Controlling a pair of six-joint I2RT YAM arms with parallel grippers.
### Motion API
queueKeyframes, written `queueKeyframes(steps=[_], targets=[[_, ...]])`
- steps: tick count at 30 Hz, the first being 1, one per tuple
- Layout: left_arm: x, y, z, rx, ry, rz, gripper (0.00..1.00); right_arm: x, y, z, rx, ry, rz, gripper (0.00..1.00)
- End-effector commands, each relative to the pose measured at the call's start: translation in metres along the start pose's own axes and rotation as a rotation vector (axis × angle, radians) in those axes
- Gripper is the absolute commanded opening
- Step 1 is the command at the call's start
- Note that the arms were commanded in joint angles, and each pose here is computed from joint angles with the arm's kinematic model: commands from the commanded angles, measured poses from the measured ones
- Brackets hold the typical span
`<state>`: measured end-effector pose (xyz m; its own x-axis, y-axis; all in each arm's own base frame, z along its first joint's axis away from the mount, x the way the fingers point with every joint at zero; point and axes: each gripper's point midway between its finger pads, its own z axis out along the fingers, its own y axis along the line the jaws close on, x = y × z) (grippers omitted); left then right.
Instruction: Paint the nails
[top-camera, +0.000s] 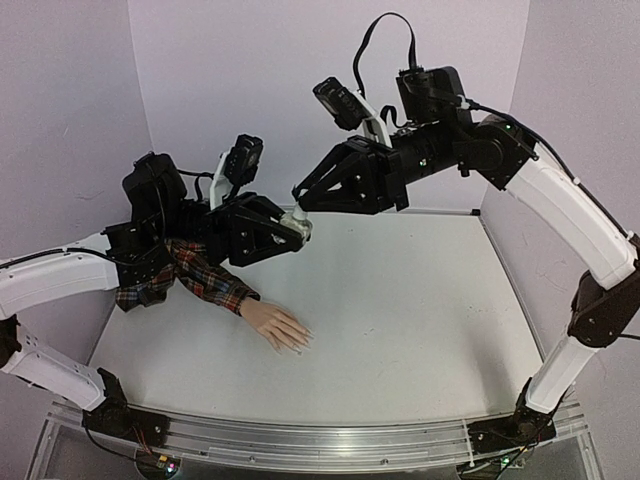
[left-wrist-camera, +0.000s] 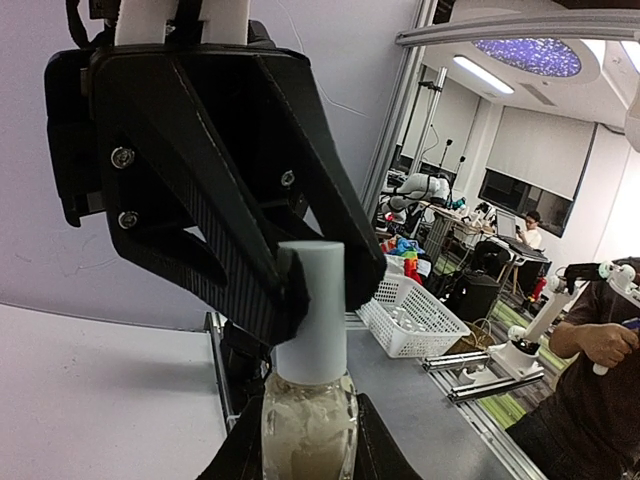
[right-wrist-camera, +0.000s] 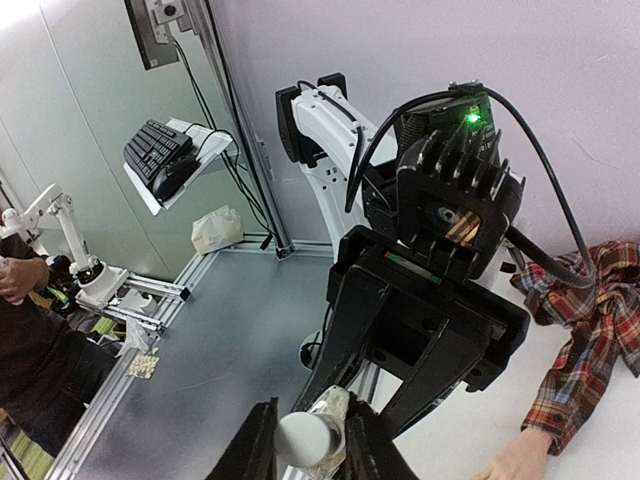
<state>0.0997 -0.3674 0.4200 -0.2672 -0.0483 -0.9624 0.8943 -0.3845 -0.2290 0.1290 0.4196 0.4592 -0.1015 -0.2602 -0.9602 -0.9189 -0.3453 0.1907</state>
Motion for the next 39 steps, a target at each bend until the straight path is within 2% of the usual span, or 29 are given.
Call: queueKeyframes(steps=[1,4,11,17,21,23,26,31,39], targets=[[-0.027,-0.01,-0.001,0.0,-0.046,0.083,0.0,-0.017,0.003,-0.003,0.001,-0.039,-0.045,0.14],[-0.035,-0.001,-0.006,-0.101,-0.073,0.109,0.0,-0.014,0.0,-0.002,0.015,-0.034,-0.031,0.01],[-0.067,0.036,-0.041,-0.512,-0.156,0.23,0.0,0.013,-0.041,0.001,0.265,0.007,0.089,0.0],[-0.091,0.078,-0.082,-0.897,-0.177,0.346,0.0,0.04,-0.096,0.0,0.745,0.038,0.223,0.0],[-0.098,0.104,-0.105,-1.1,-0.18,0.466,0.0,0.052,-0.13,-0.014,1.042,-0.085,0.502,0.0],[-0.097,0.117,-0.112,-1.17,-0.184,0.518,0.0,0.051,-0.134,-0.016,1.158,-0.109,0.538,0.0],[-0.092,0.139,-0.112,-1.232,-0.162,0.551,0.0,0.047,-0.139,-0.005,1.234,-0.1,0.526,0.0],[-0.076,0.155,-0.102,-1.203,-0.163,0.532,0.0,0.033,-0.142,-0.007,1.251,-0.132,0.514,0.02],[-0.048,0.157,-0.093,-1.12,-0.156,0.428,0.0,0.013,-0.132,-0.044,1.253,-0.174,0.495,0.36]])
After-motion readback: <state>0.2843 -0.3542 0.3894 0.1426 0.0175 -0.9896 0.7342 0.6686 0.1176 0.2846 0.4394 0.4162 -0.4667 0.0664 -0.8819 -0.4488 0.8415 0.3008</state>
